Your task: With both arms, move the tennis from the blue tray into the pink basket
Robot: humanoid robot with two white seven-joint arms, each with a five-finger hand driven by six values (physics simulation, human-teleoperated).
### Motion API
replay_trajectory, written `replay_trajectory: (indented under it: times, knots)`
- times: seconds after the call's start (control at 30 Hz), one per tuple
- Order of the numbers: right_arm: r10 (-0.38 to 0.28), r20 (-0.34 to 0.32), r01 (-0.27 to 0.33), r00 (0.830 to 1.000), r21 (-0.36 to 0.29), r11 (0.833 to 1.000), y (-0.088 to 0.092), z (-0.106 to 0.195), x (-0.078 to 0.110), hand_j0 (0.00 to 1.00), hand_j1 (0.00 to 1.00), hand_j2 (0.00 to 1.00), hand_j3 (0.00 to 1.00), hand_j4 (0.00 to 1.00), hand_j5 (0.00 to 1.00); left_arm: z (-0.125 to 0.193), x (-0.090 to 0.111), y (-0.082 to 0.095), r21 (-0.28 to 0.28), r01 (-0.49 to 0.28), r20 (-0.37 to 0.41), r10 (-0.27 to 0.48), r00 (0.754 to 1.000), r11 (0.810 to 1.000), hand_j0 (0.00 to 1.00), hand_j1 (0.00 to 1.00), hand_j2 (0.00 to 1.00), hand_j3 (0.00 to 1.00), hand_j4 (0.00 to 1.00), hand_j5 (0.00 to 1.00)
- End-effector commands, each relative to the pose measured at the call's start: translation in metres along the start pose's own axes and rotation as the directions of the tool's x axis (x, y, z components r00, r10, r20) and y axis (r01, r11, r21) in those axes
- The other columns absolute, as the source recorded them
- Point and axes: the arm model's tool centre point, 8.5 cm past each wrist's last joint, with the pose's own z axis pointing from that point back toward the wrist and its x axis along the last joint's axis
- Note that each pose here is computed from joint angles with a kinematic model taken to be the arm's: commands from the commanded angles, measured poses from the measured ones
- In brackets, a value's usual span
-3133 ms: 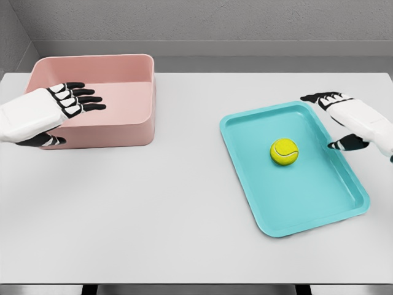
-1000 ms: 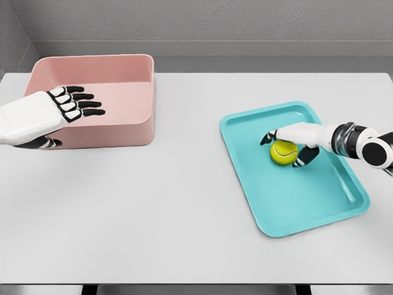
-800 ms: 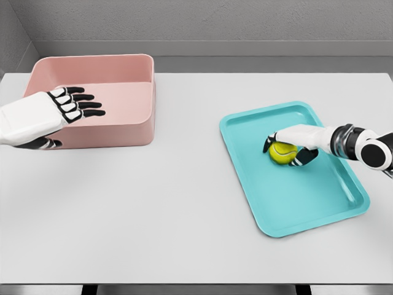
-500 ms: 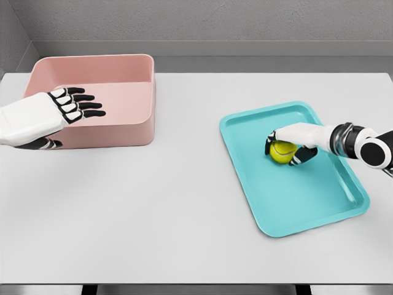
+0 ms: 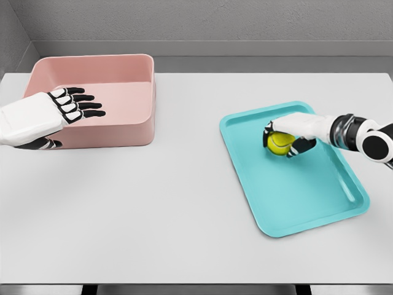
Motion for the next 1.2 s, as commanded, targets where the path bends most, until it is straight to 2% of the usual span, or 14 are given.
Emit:
replay_trajectory:
  times: [0.0,0.03,0.37,0.53,0.8,0.97,1.17]
  knots:
    - [0.015,0.028,-0.015,0.999,-0.015,1.000,-0.004,0.002,0.011,0.53,0.53,0.53,0.53,0.53,0.53,0.001,0.000,0.001,0.003,-0.004,-0.001,0.004,1.000,1.000,1.00,1.00,1.00,1.00,1.00,1.00]
    - [0.030,0.036,-0.029,0.999,-0.029,0.999,-0.011,0.004,0.014,0.52,0.52,0.52,0.52,0.52,0.52,0.001,0.000,0.001,0.003,-0.004,-0.001,0.004,1.000,1.000,1.00,1.00,1.00,1.00,1.00,1.00]
    - [0.091,0.118,-0.084,0.989,-0.061,0.995,-0.023,0.003,0.032,0.52,0.52,0.52,0.52,0.52,0.52,0.002,-0.002,0.003,0.006,0.003,-0.008,-0.003,1.000,1.000,1.00,1.00,1.00,1.00,1.00,1.00]
    - [0.125,0.189,-0.111,0.974,-0.080,0.991,-0.029,-0.005,0.050,0.52,0.52,0.52,0.52,0.52,0.52,0.000,-0.001,0.002,0.011,-0.002,-0.004,0.002,1.000,1.000,1.00,1.00,1.00,1.00,1.00,1.00]
    - [0.192,0.296,-0.162,0.936,-0.124,0.979,-0.040,-0.012,0.080,0.52,0.52,0.52,0.52,0.52,0.52,-0.001,-0.001,0.002,0.014,0.003,-0.006,-0.003,1.000,1.000,1.00,1.00,1.00,1.00,1.00,1.00]
    - [0.206,0.338,-0.168,0.918,-0.137,0.976,-0.042,-0.018,0.095,0.53,0.53,0.53,0.53,0.53,0.53,-0.001,-0.001,0.002,0.012,0.003,-0.006,-0.003,1.000,1.000,1.00,1.00,1.00,1.00,1.00,1.00]
    - [0.236,0.406,-0.199,0.883,-0.131,0.971,-0.038,-0.028,0.119,0.53,0.53,0.53,0.53,0.53,0.53,-0.001,-0.001,0.002,0.014,0.004,-0.005,-0.004,1.000,1.000,1.00,1.00,1.00,1.00,1.00,1.00]
